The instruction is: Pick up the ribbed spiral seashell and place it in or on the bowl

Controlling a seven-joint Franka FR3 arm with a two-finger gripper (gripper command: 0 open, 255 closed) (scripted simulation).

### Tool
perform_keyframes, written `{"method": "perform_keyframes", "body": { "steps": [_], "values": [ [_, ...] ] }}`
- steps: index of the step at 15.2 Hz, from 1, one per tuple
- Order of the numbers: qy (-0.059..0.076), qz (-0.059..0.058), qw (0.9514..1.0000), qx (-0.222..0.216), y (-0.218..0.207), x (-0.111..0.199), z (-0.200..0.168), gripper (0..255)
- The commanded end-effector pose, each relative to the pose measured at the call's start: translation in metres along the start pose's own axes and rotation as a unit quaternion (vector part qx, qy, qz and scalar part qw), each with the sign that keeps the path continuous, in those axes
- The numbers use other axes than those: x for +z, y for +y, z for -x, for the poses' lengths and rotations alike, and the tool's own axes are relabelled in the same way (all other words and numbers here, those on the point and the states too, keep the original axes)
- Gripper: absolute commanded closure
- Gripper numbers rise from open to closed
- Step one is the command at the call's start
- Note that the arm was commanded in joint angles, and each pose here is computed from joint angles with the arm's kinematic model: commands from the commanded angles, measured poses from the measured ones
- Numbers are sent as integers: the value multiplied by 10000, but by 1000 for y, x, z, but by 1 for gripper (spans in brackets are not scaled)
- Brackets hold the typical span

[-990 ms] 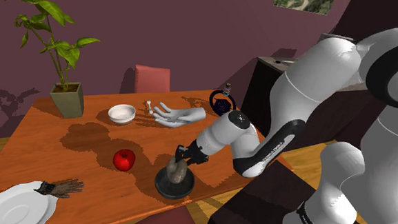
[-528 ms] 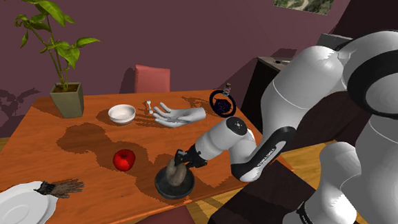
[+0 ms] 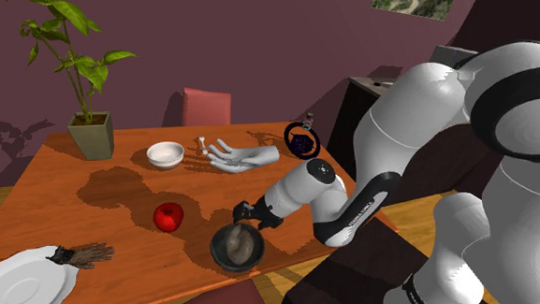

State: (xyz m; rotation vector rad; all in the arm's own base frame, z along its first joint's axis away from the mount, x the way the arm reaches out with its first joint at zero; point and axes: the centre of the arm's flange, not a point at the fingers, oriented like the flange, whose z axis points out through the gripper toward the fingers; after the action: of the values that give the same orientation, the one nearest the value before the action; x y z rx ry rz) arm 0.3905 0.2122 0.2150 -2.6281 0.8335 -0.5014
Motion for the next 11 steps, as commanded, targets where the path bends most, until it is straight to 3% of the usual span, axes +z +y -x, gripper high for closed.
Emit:
{"method": "perform_keyframes", "body": {
  "steps": [1, 3, 7, 11],
  "values": [
    [0, 0, 10000, 0, 0, 0, 0, 0],
    [0, 0, 10000, 0, 0, 0, 0, 0],
    [0, 0, 10000, 0, 0, -50, 0, 0],
    [0, 0, 10000, 0, 0, -50, 0, 0]
  ]
}}
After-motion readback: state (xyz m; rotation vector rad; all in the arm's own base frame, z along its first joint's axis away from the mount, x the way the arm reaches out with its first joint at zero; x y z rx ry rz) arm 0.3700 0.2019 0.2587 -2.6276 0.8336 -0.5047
